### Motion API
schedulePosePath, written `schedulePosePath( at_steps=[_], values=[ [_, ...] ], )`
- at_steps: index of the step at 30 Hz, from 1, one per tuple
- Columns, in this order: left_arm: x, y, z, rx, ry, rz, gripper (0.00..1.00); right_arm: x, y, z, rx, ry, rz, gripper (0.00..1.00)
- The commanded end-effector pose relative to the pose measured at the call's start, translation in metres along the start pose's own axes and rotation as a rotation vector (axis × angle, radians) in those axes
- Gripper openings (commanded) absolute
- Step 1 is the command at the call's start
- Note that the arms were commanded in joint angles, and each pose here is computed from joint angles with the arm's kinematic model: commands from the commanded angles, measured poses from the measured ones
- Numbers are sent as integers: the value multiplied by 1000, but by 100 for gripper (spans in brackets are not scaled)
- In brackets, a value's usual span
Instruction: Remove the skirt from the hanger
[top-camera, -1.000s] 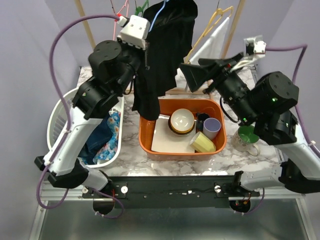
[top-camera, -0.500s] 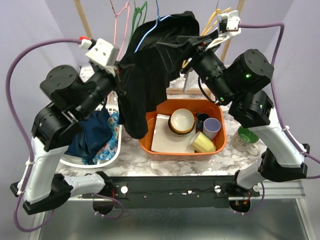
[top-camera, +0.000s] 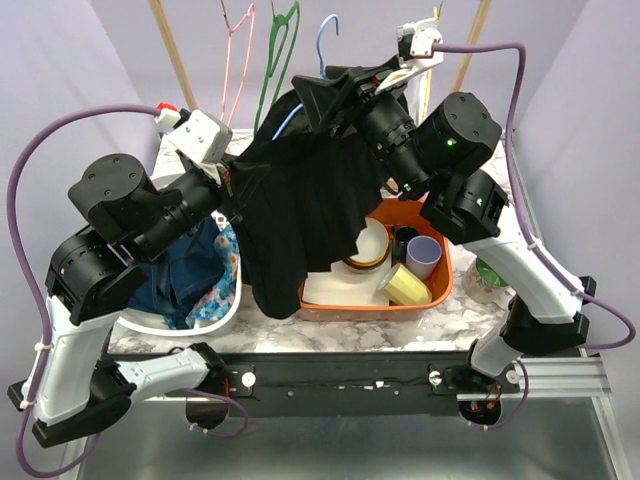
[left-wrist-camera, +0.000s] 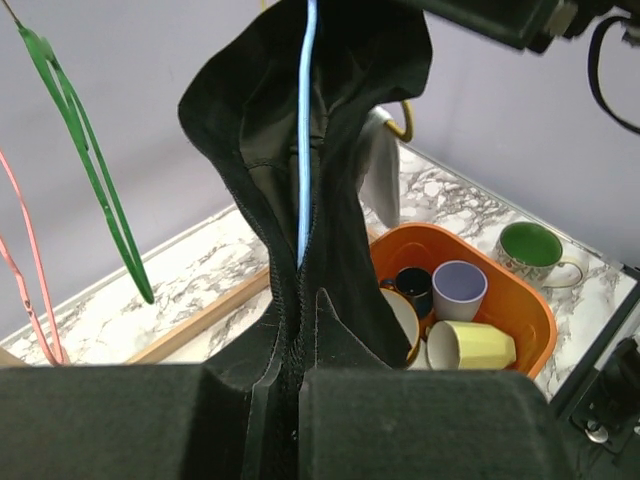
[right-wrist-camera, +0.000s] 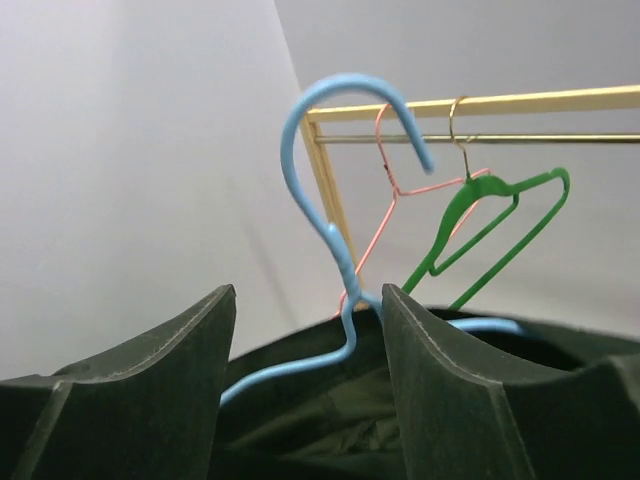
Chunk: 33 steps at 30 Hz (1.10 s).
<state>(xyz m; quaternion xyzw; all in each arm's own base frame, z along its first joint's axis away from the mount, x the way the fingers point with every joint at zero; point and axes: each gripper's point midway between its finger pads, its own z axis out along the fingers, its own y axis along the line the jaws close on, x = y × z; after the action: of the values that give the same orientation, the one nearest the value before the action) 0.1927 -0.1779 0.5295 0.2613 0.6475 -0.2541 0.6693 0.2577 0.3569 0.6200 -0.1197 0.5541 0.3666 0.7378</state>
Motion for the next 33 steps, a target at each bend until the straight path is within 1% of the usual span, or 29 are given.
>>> schedulePosePath(
  at_steps=[1, 3, 4, 6, 9, 10, 11, 12, 14, 15, 16, 17, 18, 19, 21, 22, 25, 29, 33],
  values=[
    [-17, -11, -11, 62, -72, 8, 0, -12, 2, 5, -9, -65, -18, 57],
    [-17, -11, -12, 63, -73, 11, 0, -8, 2, 8, -8, -60, -37, 53],
    [-18, -11, -13, 63, -76, 11, 0, -5, 2, 8, -11, -51, -42, 49],
    [-20, -10, -16, 63, -87, 13, 0, -1, 1, 9, -7, -41, -50, 45],
    [-24, -11, -18, 62, -102, 10, 0, 5, 2, 7, -15, -24, -54, 36],
    [-25, -10, -18, 61, -104, 9, 0, 3, 2, 7, -19, -29, -52, 21],
    [-25, -11, -18, 64, -105, 6, 0, 4, 3, 8, -22, -29, -56, 8],
    [-26, -11, -18, 63, -108, -3, 0, 1, 3, 7, -20, -36, -60, 1],
    [-26, -13, -17, 73, -105, -11, 0, -7, 2, 7, -18, -56, -57, 1],
    [-24, -14, -18, 77, -97, -11, 3, -12, 1, 6, -14, -69, -55, 1],
    [-23, -14, -19, 77, -94, -12, 17, -22, 1, 3, -11, -93, -45, 1],
    [-22, -14, -19, 79, -91, -12, 24, -28, -1, 2, -6, -109, -40, 1],
    [-21, -15, -22, 84, -93, -12, 27, -33, -2, 0, 0, -124, -32, 1],
    [-17, -15, -21, 84, -84, -12, 35, -41, -3, -1, 9, -149, -23, 1],
    [-18, -14, -27, 79, -95, -15, 47, -59, -8, -8, 20, -189, -43, 1],
    [-13, -15, -26, 82, -86, -17, 56, -64, -9, -9, 27, -207, -33, 1],
    [-8, -16, -30, 85, -76, -16, 62, -86, -14, -19, 42, -271, -9, 1],
    [3, -16, -33, 89, -43, -20, 67, -102, -21, -27, 69, -316, 0, 1],
    [9, -26, -35, 141, -25, -26, 71, -112, -28, -28, 107, -342, -18, 1]
  ],
)
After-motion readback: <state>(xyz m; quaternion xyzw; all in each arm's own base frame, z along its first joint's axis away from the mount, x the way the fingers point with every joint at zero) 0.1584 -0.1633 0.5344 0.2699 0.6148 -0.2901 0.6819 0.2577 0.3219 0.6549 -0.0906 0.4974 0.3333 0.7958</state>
